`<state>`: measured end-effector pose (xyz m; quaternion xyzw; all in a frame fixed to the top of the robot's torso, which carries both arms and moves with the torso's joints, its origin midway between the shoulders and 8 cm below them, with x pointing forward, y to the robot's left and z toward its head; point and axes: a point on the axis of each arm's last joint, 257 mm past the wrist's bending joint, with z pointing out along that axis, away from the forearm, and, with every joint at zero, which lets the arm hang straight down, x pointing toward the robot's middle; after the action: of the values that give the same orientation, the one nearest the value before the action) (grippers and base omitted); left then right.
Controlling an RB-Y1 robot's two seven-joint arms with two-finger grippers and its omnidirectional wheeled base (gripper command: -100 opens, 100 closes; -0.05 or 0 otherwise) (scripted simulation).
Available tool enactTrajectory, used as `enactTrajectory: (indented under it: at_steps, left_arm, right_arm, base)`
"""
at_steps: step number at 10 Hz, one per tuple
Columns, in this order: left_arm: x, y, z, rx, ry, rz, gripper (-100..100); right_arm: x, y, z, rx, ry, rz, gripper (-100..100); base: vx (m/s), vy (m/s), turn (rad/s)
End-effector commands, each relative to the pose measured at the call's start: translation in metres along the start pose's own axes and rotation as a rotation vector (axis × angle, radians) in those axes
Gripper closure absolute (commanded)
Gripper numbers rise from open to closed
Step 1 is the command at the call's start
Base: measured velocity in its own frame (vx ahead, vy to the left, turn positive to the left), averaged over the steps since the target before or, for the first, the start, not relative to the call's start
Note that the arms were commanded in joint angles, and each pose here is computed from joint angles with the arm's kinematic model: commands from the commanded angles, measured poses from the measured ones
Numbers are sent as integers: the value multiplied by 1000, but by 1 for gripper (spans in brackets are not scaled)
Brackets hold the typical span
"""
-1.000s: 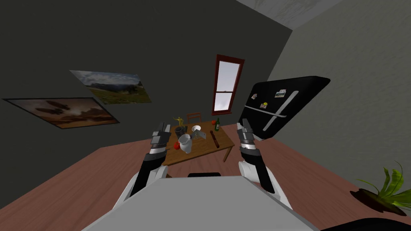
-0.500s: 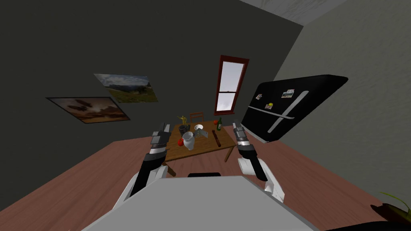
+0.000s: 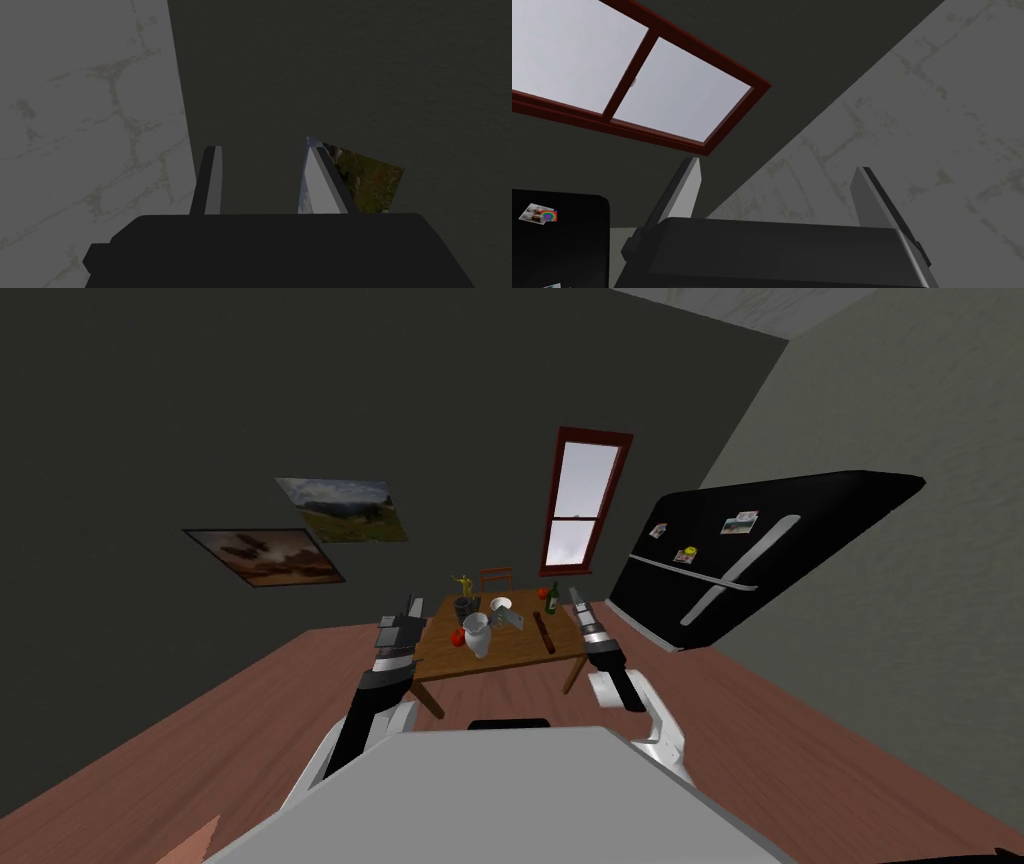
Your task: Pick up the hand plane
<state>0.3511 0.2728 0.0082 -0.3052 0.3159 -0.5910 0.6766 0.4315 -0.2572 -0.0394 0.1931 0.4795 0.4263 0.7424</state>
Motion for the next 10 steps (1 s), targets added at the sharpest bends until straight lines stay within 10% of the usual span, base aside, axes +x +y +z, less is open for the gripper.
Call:
enactTrajectory:
  at_steps: [1, 10]
  left_arm:
    - [0, 0, 0, 0, 0, 0, 0]
    - [0, 0, 0, 0, 0, 0, 0]
  right_arm:
    - [8, -14, 9, 18, 28, -69, -100]
    - [43, -101, 27, 169, 146, -297, -100]
  base:
    - [-22, 4, 161]
    - [-10, 4, 86]
